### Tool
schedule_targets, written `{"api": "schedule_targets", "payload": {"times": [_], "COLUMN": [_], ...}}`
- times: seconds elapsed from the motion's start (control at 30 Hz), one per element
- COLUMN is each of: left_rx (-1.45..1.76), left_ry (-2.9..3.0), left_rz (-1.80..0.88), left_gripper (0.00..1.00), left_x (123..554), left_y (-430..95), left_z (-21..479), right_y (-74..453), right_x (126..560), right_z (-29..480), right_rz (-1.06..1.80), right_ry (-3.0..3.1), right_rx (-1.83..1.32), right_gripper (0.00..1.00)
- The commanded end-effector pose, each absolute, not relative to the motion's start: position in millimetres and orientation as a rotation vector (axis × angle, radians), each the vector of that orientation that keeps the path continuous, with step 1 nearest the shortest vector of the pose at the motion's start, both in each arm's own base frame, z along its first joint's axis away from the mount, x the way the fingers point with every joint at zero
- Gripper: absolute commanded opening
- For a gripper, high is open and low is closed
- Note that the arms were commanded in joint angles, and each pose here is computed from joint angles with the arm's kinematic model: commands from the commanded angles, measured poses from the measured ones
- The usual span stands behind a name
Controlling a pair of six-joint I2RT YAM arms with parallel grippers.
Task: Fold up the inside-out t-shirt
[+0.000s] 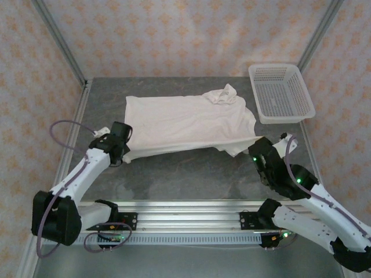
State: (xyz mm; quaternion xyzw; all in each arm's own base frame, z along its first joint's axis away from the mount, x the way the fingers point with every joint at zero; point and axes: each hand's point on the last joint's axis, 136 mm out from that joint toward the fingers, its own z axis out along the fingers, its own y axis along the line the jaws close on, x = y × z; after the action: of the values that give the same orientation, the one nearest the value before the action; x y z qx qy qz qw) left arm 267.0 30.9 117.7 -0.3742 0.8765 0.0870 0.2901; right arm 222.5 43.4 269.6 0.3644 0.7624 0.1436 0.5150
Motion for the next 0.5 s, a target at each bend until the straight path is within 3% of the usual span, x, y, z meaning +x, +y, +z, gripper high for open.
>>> {"api": "schedule_targets", "payload": {"times": [0.0,0.23,0.47], "left_rx": [-0.963,-0.87,-0.949], "left_ry": [2.215,2.267,2.337], "left_rz": [0.105,-0.057,0.013], "left_gripper": [0.0,0.0,0.25], "left_x": [302,348,383], "left_y": [27,2,24], "left_z": [133,100,84], "right_y": [44,72,73], "right_x": [228,244,264], "right_z": [269,251,243], "right_rz": [0.29,0.321,0.294], "right_ry": [1.854,1.948,2.028], "right_rx": [0.839,0.802,0.843], "right_gripper": [0.0,0.0,0.0]}}
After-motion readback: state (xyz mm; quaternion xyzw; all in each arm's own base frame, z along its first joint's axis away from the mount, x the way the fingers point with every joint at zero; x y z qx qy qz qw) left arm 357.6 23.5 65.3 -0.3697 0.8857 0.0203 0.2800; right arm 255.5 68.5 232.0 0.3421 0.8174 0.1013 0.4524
